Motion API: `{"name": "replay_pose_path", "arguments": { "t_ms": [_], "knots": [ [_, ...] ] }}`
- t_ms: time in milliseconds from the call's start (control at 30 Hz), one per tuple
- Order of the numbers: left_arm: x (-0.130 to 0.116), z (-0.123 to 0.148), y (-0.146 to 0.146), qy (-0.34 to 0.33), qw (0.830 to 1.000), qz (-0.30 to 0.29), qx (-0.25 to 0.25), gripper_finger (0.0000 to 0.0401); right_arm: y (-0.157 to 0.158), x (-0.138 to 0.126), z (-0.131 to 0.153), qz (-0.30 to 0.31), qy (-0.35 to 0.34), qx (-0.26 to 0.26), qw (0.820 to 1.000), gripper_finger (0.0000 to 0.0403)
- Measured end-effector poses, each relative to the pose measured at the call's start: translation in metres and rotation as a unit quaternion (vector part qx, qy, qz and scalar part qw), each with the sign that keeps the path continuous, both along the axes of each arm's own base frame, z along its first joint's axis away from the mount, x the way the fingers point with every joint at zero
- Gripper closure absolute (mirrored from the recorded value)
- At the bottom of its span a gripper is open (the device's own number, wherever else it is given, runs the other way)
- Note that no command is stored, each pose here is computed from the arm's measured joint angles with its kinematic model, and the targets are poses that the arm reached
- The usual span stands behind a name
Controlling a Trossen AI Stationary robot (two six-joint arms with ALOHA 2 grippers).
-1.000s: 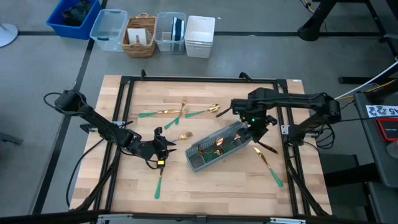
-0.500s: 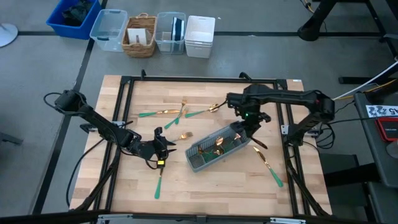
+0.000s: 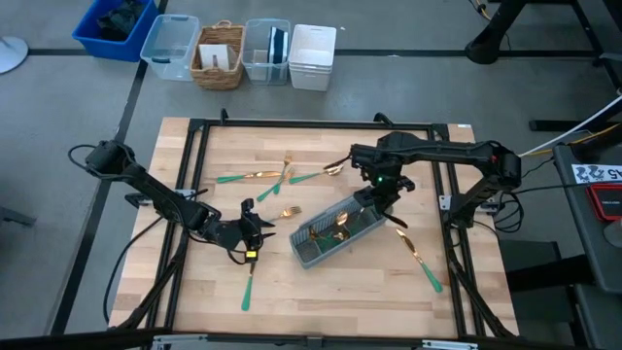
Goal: Sort silverware
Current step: Put the gold knife into the gray silverware organizer
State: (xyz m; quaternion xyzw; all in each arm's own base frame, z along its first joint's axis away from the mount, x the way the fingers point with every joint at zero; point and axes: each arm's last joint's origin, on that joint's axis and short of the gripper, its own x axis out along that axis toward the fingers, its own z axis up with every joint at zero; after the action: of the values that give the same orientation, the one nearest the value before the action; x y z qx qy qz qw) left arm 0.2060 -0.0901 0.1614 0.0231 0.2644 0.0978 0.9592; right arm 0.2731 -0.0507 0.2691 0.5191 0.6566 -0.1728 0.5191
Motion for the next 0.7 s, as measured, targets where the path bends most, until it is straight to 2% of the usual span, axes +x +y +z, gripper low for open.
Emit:
{"name": "replay_pose_path", "arguments": {
  "t_ms": [700],
  "knots": [
    [0.0000, -0.0003, 0.0000, 0.001, 1.000, 0.000, 0.001, 0.0301, -0.0010, -0.0001, -0.0005, 0.001, 0.003, -0.020, 1.000, 0.0347]
  ]
}}
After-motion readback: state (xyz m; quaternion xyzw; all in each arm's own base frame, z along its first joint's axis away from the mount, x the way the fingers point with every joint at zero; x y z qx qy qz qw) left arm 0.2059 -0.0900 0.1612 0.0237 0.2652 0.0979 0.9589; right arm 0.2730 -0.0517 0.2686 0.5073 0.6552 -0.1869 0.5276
